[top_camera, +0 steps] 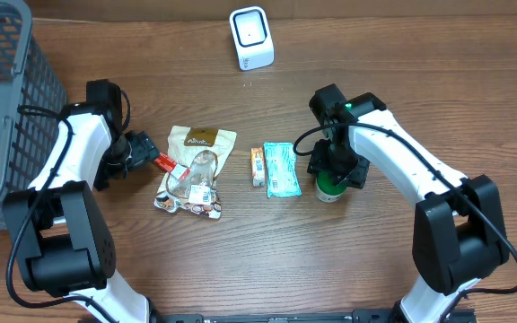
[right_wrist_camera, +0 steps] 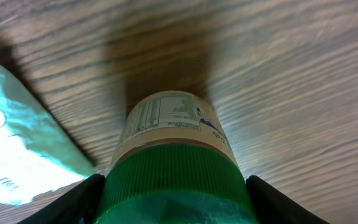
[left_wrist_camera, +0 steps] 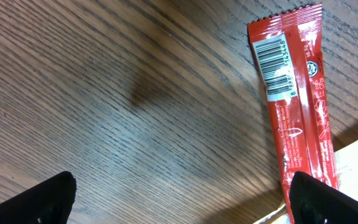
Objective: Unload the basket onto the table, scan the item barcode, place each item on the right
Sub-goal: 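Lower the right gripper and grasp the green-lidded jar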
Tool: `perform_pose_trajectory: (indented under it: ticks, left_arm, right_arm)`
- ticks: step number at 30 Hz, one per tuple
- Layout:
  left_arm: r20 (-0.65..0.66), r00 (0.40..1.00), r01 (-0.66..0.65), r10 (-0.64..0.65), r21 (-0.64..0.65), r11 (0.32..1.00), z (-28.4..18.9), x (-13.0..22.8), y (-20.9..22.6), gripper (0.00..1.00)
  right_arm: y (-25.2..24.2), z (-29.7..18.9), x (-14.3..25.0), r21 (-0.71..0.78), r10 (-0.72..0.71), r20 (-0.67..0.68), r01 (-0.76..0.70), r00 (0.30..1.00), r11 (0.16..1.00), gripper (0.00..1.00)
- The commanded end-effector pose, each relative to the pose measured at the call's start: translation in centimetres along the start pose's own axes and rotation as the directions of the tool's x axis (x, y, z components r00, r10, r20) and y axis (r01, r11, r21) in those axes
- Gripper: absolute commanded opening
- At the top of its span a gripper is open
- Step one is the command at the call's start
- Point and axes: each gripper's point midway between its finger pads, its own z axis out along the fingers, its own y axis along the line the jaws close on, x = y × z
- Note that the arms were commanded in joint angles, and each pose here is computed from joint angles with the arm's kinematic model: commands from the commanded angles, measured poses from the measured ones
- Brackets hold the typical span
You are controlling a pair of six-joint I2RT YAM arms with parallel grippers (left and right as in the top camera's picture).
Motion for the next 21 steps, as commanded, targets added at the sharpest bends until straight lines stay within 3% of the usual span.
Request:
perform_pose_trajectory:
  ticks: [1,21]
  left_arm:
    - [0.029,1.000,-0.002,0.002,-0.009,1.000,-0.5,-0.9,0.4,1.00]
    - [0.028,1.000,-0.002,0.002,-0.009,1.000,-0.5,-0.9,0.4,0.99]
  right_arm:
    - [-1.7,-0.1,-1.7,0.102,-0.065,0.090,0.055,0.994,0.993,0.70]
    - [-0.1,-0.9,-3.6,0.056,-0.148,0.160,0.140,0.976,0.989,0.70]
